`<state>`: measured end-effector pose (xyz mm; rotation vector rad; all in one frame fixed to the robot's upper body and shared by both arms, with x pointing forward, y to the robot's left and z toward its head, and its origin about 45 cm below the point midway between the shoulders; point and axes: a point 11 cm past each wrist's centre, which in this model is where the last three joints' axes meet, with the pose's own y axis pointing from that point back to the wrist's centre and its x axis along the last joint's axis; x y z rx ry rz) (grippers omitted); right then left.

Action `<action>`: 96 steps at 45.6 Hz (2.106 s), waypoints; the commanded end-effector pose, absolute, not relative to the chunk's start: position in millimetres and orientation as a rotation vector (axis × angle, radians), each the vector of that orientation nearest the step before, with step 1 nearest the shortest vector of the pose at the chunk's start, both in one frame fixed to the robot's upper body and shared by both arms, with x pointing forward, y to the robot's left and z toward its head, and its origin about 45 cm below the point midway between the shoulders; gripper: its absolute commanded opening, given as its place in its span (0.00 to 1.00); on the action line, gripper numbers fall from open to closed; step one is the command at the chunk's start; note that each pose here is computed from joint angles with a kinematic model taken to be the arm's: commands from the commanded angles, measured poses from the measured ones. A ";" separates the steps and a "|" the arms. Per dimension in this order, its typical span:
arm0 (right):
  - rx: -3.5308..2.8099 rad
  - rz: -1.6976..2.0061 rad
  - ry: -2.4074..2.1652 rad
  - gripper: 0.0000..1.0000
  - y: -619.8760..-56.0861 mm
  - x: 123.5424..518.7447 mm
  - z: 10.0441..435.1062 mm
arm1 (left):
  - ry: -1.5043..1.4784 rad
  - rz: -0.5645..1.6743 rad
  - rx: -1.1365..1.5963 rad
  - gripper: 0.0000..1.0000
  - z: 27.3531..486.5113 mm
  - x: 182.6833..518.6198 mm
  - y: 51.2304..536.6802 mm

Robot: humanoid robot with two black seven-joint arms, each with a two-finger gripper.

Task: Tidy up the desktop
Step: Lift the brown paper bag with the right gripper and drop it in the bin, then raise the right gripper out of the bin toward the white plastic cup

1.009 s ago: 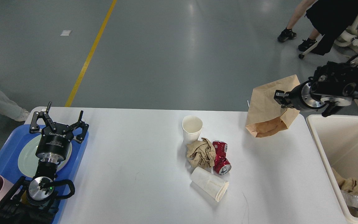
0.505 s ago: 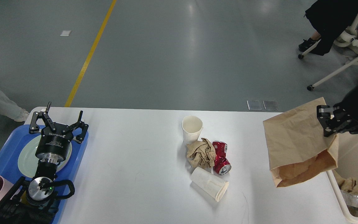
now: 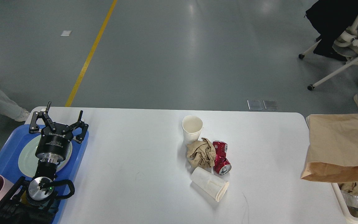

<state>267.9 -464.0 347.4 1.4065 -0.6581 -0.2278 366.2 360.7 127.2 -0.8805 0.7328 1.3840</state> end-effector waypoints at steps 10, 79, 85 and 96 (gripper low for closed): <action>1.163 -0.293 -0.822 0.00 -615.5 253.9 266.0 | 0.733 1.385 -0.881 0.97 127.4 366.1 361.2; 1.017 0.082 -0.835 1.00 -560.3 248.5 29.7 | 0.732 1.383 -0.881 0.97 127.7 366.7 360.3; 1.009 0.083 -0.839 1.00 -564.4 248.7 33.1 | 0.733 1.382 -0.881 0.97 127.3 366.1 360.4; 1.036 0.065 -0.856 1.00 -564.1 259.6 42.2 | 0.733 1.382 -0.880 0.97 127.5 366.7 359.9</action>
